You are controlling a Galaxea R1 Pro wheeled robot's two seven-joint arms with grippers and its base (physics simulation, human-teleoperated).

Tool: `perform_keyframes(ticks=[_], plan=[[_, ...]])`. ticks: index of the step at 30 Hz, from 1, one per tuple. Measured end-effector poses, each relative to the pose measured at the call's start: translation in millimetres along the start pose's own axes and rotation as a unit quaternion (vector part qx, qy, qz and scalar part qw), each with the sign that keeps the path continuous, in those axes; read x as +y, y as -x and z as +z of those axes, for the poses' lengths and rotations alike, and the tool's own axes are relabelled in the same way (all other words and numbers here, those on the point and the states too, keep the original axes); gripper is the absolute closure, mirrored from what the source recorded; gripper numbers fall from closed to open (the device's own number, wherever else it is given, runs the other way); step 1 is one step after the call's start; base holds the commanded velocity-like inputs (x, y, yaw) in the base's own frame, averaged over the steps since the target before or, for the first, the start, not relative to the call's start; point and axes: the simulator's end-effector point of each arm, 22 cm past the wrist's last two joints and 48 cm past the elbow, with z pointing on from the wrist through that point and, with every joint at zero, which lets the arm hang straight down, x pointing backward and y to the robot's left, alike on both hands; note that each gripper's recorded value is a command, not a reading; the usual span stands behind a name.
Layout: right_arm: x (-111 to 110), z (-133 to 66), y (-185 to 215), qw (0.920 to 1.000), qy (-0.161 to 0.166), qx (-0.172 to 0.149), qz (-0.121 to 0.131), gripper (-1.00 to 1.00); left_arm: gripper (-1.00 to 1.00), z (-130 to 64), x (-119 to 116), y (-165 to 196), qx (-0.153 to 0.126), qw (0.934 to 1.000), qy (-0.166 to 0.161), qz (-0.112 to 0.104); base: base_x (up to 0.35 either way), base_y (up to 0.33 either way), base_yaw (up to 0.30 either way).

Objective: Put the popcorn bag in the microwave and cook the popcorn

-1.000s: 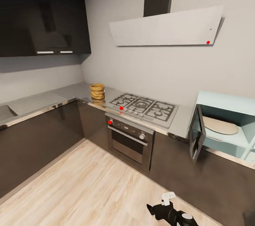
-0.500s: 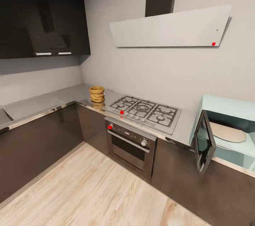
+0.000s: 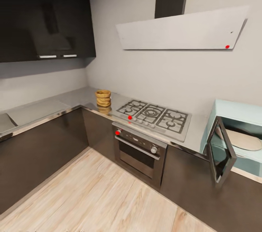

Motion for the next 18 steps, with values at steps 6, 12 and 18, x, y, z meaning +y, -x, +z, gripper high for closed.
perform_keyframes(ticks=[6, 12, 18], plan=[[-13.4, -7.3, -7.2, 0.9997, -0.024, 0.005, 0.0, -1.0, -1.0, -5.3, -2.3, -1.2, 0.0, 1.0, -0.001, -0.001, 0.003, 0.004, 0.263], [-14.8, -12.7, -7.7, 0.9995, -0.03, 0.005, -0.002, -1.0, -1.0, -10.3, -6.7, -3.1, 0.001, 1.0, -0.004, -0.002, 0.0, 0.0, 0.275], [-15.8, -19.6, -34.3, 0.9992, -0.035, 0.021, -0.001, -1.0, -1.0, -13.6, -8.7, -4.5, 0.001, 1.0, -0.005, -0.001, 0.0, 0.0, 0.054]])
